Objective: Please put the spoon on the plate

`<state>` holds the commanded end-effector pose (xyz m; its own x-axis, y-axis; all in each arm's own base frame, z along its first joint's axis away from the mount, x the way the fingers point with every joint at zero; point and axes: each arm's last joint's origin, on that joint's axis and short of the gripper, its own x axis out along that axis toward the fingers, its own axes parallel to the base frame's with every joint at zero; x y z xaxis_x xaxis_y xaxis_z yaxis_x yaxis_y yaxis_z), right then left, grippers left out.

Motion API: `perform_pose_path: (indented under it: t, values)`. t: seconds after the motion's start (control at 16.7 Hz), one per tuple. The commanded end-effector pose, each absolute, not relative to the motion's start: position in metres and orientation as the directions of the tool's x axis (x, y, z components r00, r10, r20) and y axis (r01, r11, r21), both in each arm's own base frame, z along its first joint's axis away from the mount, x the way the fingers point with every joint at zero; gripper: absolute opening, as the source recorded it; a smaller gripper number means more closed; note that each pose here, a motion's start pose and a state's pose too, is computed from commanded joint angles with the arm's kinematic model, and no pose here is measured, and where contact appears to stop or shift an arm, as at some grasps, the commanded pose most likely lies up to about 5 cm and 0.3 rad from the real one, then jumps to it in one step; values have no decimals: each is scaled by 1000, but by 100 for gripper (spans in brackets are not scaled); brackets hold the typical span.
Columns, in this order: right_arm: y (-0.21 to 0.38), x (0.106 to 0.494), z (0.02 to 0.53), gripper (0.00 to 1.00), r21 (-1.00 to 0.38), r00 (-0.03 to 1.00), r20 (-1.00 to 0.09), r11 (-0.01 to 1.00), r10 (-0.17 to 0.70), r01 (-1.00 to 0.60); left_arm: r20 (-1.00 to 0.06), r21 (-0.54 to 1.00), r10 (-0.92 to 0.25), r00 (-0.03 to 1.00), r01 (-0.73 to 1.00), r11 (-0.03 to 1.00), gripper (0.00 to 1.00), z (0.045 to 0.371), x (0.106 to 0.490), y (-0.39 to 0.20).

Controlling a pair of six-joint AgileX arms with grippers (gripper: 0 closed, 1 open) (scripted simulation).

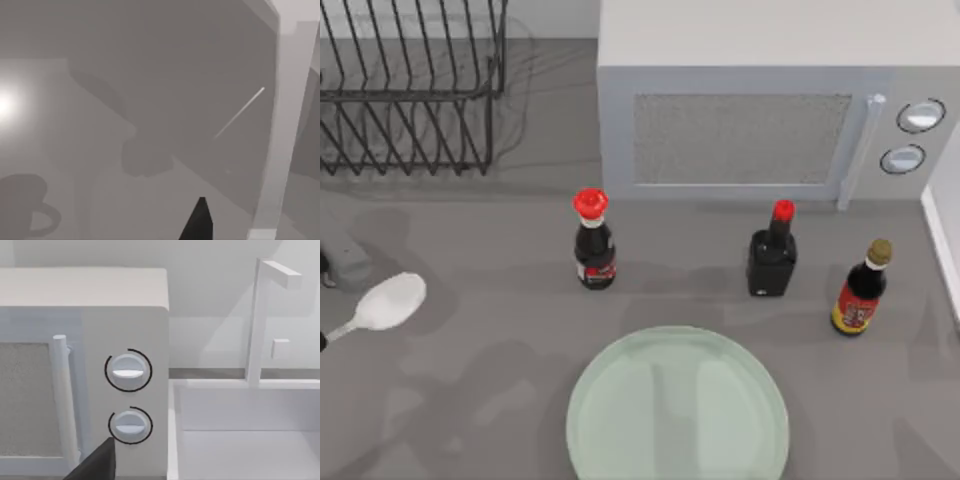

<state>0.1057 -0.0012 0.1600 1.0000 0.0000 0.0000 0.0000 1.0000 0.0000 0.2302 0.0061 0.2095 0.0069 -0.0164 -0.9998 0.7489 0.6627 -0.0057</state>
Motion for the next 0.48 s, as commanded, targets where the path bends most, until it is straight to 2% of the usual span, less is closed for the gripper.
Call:
perform_pose_path:
  t: [0.36, 0.48]
  values:
    - [-1, 106, 160, 100, 0, 1000, 0, 1000, 0, 0, -1000, -3, -16, 10, 748, 664, 0, 212, 230, 6]
    - [-1, 106, 160, 100, 0, 1000, 0, 1000, 0, 0, -1000, 0, -17, 14, 772, 636, 0, 214, 230, 4]
